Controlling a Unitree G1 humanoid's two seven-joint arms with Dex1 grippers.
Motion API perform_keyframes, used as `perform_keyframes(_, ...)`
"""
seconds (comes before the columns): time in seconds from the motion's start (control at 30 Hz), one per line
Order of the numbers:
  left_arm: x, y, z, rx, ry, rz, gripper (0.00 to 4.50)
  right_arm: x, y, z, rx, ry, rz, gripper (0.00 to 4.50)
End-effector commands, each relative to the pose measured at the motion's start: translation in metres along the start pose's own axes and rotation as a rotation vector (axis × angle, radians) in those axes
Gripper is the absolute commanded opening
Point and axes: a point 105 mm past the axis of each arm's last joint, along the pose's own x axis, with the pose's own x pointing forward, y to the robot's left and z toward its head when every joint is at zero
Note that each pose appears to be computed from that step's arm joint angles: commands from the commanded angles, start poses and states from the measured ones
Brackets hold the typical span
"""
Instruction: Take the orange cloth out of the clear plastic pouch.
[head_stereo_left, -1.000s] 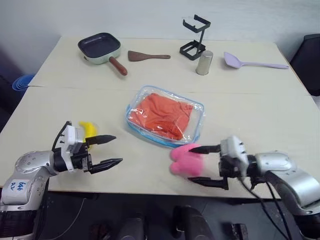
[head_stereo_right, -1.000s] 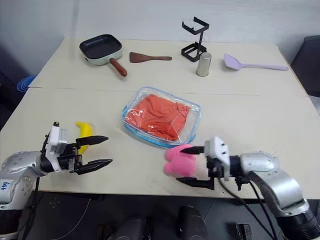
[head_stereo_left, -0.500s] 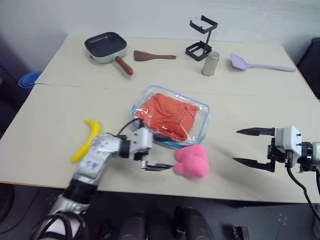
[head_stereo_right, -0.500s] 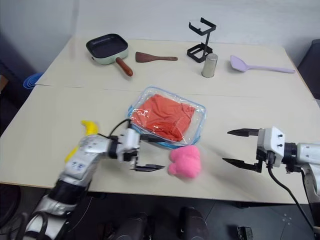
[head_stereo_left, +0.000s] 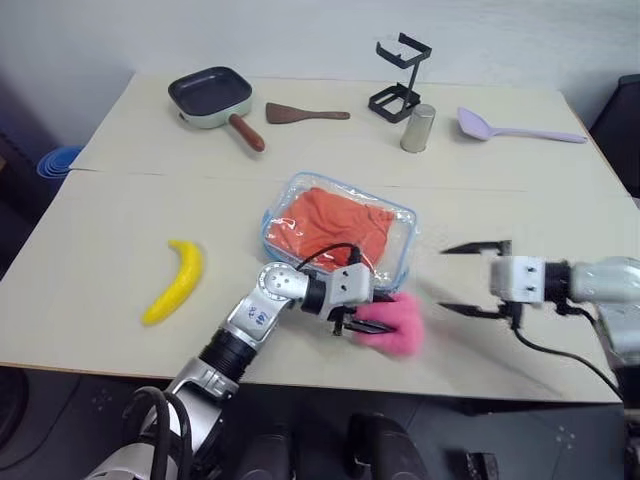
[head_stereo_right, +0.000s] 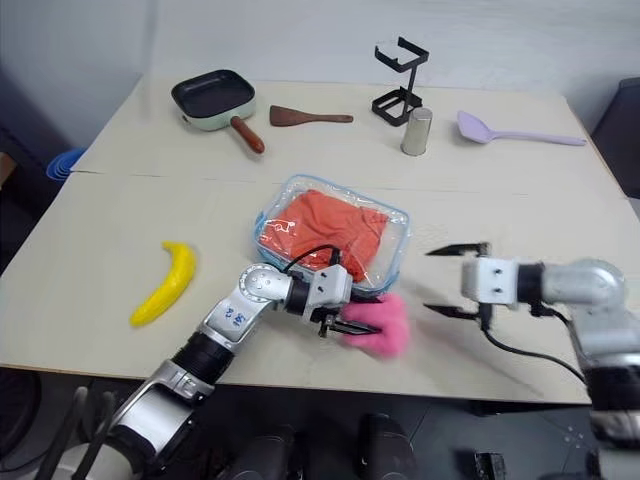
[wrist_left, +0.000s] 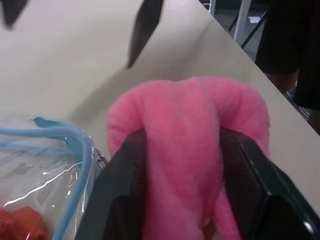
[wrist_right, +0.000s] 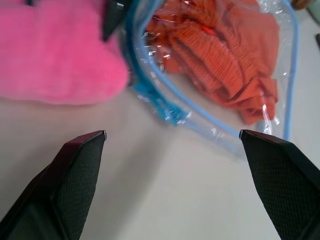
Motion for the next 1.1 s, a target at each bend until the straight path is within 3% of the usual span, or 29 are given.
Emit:
perform_keyframes(0.03, -0.004, -0.011, -0.006, -0.031, 0.014, -0.028, 1.05, 0.026, -0.006, 0.009, -0.124, -0.044, 0.034, 4.50)
perform_keyframes(0.17, -0.016, -0.009, -0.006, -0.053, 0.002, 0.006, 0.03, 0.055, -0.003, 0.018, -0.233, -0.097, 0.129, 4.50)
perform_keyframes(0.23, -0.023, -0.008, -0.003, -0.064, -0.020, 0.019, 0.03, 0.068, -0.003, 0.020, -0.255, -0.102, 0.166, 4.50)
perform_keyframes(0.47, -0.056, -0.015, 0.009, -0.102, -0.074, 0.027, 0.00, 0.076, -0.008, 0.014, -0.250, -0.063, 0.217, 2.17)
perform_keyframes(0.67, -0.098, -0.011, -0.002, -0.155, -0.051, 0.143, 0.00, 0.057, -0.009, -0.005, -0.228, -0.006, 0.214, 0.16)
perform_keyframes(0.7, -0.105, -0.009, -0.005, -0.161, -0.037, 0.170, 0.00, 0.055, -0.011, -0.005, -0.229, -0.005, 0.198, 0.01)
perform_keyframes(1.0, -0.158, -0.007, -0.011, -0.220, -0.016, 0.301, 0.00, 0.037, -0.012, -0.009, -0.240, -0.010, 0.174, 0.01)
perform_keyframes(1.1, -0.195, 0.005, -0.006, -0.235, -0.014, 0.422, 0.00, 0.027, -0.011, -0.010, -0.253, -0.012, 0.174, 0.01)
